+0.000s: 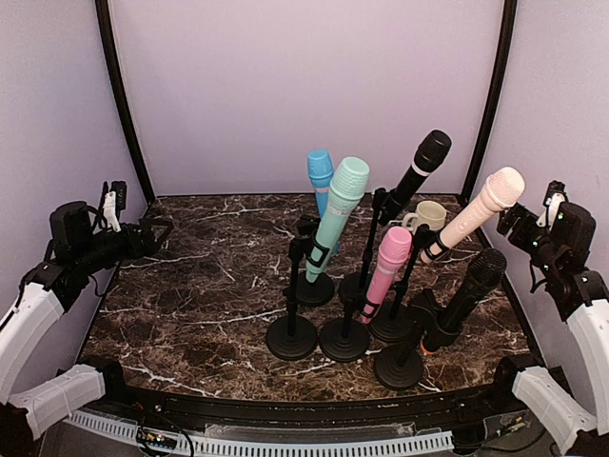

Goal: Remove the microphone from the stand
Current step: Move the microphone stand with the microphone to the center of the board.

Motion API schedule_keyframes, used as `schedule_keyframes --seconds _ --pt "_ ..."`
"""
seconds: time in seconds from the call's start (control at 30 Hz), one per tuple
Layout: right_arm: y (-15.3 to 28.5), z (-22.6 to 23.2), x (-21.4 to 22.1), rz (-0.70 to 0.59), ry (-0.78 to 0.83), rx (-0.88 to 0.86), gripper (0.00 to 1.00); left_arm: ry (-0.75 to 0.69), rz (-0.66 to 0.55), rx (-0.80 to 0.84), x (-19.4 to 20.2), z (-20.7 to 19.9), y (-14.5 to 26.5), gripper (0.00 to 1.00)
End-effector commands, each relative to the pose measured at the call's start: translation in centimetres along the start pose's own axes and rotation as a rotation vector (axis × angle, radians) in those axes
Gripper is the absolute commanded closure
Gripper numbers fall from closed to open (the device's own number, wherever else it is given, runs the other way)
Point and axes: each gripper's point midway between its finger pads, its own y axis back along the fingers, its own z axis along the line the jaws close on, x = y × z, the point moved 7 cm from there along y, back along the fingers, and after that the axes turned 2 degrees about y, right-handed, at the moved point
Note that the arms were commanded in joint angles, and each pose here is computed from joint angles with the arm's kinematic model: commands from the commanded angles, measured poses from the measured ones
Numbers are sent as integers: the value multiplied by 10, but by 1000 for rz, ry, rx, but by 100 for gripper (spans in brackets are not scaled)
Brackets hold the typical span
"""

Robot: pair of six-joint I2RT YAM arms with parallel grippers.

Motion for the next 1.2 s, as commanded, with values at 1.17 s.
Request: schedule_keyframes --seconds 1.17 --pt "64 93 -151 -166 -90 -580 2 -382 109 840 98 -215 -96 7"
